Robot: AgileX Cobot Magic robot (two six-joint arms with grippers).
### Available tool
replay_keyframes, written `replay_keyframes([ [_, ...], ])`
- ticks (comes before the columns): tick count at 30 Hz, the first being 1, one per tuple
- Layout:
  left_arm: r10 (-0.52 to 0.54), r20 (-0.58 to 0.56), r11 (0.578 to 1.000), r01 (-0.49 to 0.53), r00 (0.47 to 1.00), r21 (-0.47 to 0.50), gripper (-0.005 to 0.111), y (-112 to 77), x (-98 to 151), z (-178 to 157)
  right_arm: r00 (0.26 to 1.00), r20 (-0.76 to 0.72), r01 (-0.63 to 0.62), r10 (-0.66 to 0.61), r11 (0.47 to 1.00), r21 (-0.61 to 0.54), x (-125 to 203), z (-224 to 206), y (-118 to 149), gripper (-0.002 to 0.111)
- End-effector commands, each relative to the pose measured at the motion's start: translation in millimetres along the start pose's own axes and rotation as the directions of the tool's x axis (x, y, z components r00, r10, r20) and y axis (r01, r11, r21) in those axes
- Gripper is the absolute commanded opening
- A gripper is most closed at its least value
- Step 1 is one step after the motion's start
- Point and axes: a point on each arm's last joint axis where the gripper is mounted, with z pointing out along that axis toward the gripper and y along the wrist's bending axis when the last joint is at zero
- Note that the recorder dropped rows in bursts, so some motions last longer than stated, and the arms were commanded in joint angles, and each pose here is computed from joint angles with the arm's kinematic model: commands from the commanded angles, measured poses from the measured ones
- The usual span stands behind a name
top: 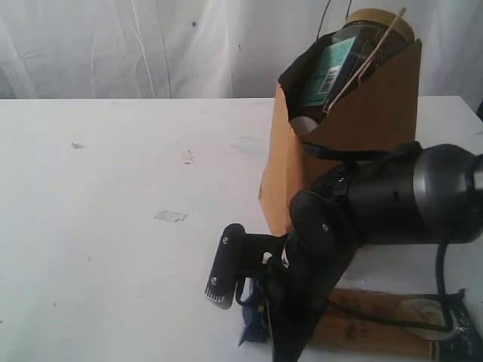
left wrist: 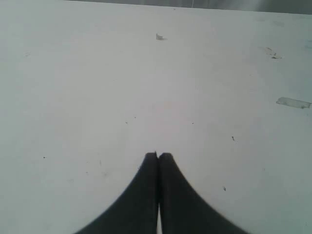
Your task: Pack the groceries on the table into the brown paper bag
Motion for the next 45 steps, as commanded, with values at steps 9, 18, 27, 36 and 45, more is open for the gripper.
replay_keyframes([
  [9,-0.007,0.008,1.0,0.007,1.0,-0.002,0.0,0.1,-0.3,-0.2,1.0,-0.009,0.021,-0.021,0.998,-0.053,-8.3,-17.4,40.1,0.0],
  [18,-0.007,0.008,1.0,0.007,1.0,-0.002,0.0,0.1,-0.3,-0.2,0.999,0.038,0.016,-0.015,0.999,-0.033,-12.1,-16.6,39.1,0.011],
  [27,-0.007,0.008,1.0,0.007,1.0,-0.002,0.0,0.1,-0.3,-0.2,1.0,0.013,0.011,-0.01,0.999,-0.048,-9.8,-16.6,40.4,0.097],
  [36,-0.007,0.008,1.0,0.007,1.0,-0.002,0.0,0.1,-0.3,-0.2,0.997,-0.065,0.031,-0.036,0.997,-0.07,-3.0,-18.8,42.0,0.104],
  [45,-0.007,0.008,1.0,0.007,1.0,-0.002,0.0,0.1,-0.3,-0.2,0.997,0.006,0.078,-0.079,0.996,0.05,-10.3,-17.8,31.3,0.104],
])
